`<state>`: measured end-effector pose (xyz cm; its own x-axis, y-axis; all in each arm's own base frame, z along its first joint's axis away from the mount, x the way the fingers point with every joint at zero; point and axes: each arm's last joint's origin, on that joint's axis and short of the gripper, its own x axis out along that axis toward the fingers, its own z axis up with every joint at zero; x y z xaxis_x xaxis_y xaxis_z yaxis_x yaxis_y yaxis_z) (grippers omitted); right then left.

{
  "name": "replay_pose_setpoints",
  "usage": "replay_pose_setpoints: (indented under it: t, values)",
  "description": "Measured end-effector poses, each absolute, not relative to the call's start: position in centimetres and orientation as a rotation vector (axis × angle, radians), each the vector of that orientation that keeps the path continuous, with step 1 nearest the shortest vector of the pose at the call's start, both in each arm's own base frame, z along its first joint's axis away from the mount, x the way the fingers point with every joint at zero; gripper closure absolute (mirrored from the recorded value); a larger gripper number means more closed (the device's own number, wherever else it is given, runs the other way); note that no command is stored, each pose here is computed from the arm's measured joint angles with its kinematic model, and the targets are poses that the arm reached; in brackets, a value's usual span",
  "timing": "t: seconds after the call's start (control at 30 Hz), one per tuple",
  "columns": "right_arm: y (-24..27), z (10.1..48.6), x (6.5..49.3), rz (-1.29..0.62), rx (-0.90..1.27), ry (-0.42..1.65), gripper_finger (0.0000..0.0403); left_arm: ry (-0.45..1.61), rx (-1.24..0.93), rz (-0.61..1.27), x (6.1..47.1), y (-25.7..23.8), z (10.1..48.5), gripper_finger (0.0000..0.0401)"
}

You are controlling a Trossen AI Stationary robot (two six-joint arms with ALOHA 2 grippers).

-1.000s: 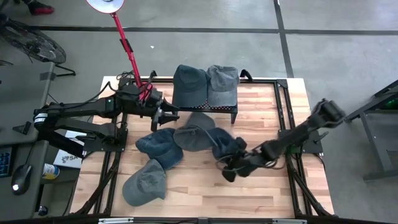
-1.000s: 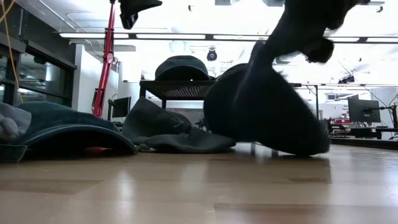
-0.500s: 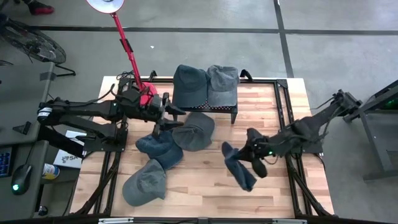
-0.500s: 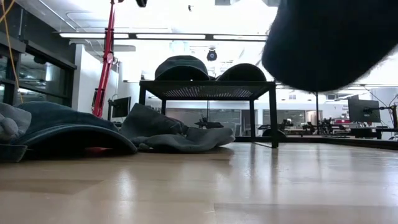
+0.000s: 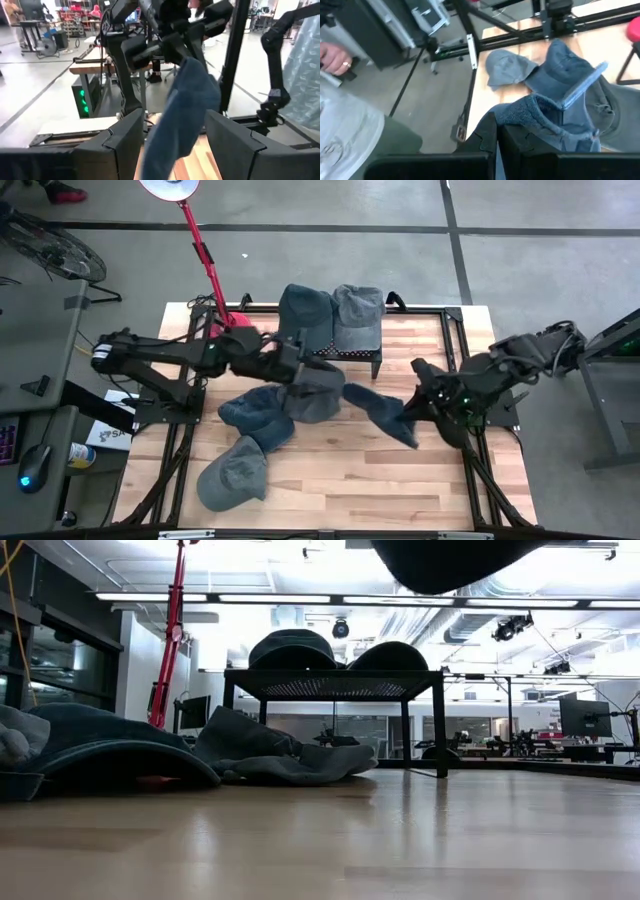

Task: Pick & Place hat
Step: Stack the right blue cap on top of the blue cap on the shelf

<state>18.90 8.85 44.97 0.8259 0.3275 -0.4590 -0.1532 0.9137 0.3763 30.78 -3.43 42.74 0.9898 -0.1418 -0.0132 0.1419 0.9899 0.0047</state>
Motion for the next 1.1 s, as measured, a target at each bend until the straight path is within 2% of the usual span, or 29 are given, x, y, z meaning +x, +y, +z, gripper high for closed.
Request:
replay_pose_setpoints:
  t: [0.3,0.57,1.1]
  values:
    - [8.0,45.5,18.8,0.438,0.309,0.597,0.0403,0.123,0.028,-0.212,36.6,-4.2,44.9,0.0192]
    - [7.3,44.9,19.2,0.473,0.281,0.642,0.0403,0.142,0.017,-0.282,40.6,-4.8,44.4,0.0192]
    - [7.1,45.0,19.5,0.511,0.241,0.622,0.0403,0.146,-0.04,-0.338,42.5,-5.2,42.9,0.0192]
